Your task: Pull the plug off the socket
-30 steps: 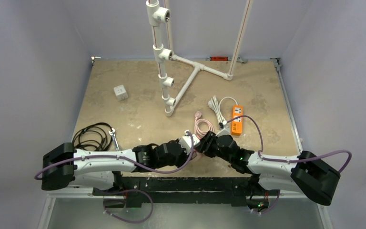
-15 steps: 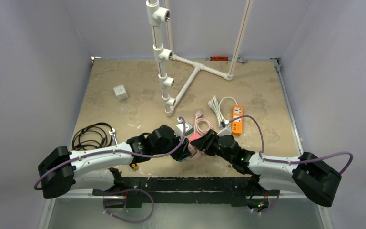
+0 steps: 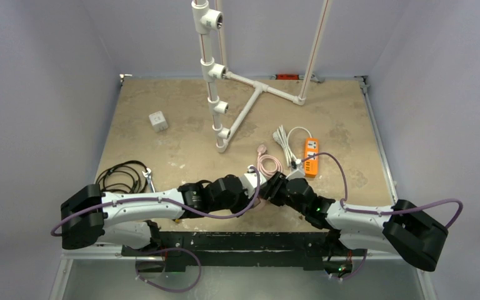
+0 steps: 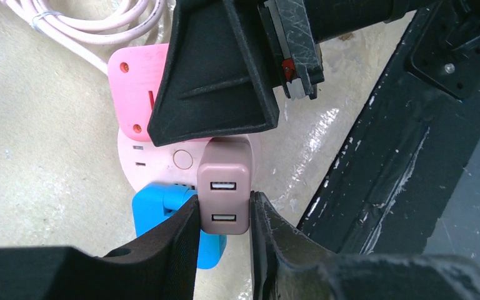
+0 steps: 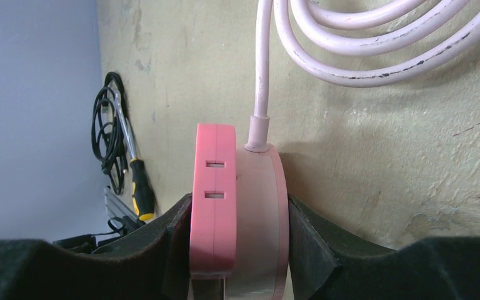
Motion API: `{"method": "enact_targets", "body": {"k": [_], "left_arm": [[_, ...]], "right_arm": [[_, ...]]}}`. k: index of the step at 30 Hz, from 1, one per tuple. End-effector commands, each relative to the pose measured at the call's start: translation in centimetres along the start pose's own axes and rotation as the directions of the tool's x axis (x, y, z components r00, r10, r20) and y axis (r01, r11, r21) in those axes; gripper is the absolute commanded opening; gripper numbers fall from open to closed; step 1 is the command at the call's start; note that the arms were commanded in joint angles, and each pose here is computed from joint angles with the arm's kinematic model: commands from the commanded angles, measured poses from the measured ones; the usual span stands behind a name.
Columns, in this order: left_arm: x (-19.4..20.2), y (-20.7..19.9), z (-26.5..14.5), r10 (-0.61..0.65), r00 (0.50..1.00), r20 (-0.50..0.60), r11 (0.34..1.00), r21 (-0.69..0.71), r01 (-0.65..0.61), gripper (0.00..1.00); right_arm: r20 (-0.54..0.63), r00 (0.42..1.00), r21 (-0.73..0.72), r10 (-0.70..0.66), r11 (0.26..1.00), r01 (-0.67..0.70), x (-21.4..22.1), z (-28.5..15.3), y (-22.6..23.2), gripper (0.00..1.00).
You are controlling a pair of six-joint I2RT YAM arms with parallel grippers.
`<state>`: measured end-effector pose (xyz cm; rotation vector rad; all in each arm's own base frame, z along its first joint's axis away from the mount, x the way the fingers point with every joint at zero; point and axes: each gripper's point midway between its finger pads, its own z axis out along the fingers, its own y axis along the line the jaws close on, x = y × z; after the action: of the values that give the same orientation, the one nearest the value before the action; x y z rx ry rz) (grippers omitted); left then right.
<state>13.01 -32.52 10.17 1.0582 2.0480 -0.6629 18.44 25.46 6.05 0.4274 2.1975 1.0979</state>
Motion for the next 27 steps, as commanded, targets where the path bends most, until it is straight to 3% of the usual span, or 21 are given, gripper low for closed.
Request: {"method": "enact_targets", "body": {"k": [1,9,17,27], "left_arm": [[-4.0,1.2,-0.6,0.041,0.994,0.101,0.996,-0.086,-0.032,0.0],[-4.8,2.8,-1.2,-0.122,0.988,0.098,0.992,0.037,0.119,0.0],[-4.9,2.5,-0.9,-0.171,0.985,0.037,0.979,0.122,0.165,0.0],[-6.3,3.3,-0.5,-0.193,0.981,-0.016,0.973,0.124,0.194,0.0]], "right_arm": [[0.005,0.997,0.158,-0.078,0.984,0.076,0.2,-0.3,-4.8,0.0],[-0.004,0.996,0.149,-0.087,0.985,0.087,0.3,-0.3,-4.6,0.0],[-0.003,0.994,0.141,-0.109,0.984,0.109,0.2,-0.4,-4.4,0.0],[-0.007,0.991,0.136,-0.135,0.982,0.135,0.1,-0.4,-4.2,0.0]]}}
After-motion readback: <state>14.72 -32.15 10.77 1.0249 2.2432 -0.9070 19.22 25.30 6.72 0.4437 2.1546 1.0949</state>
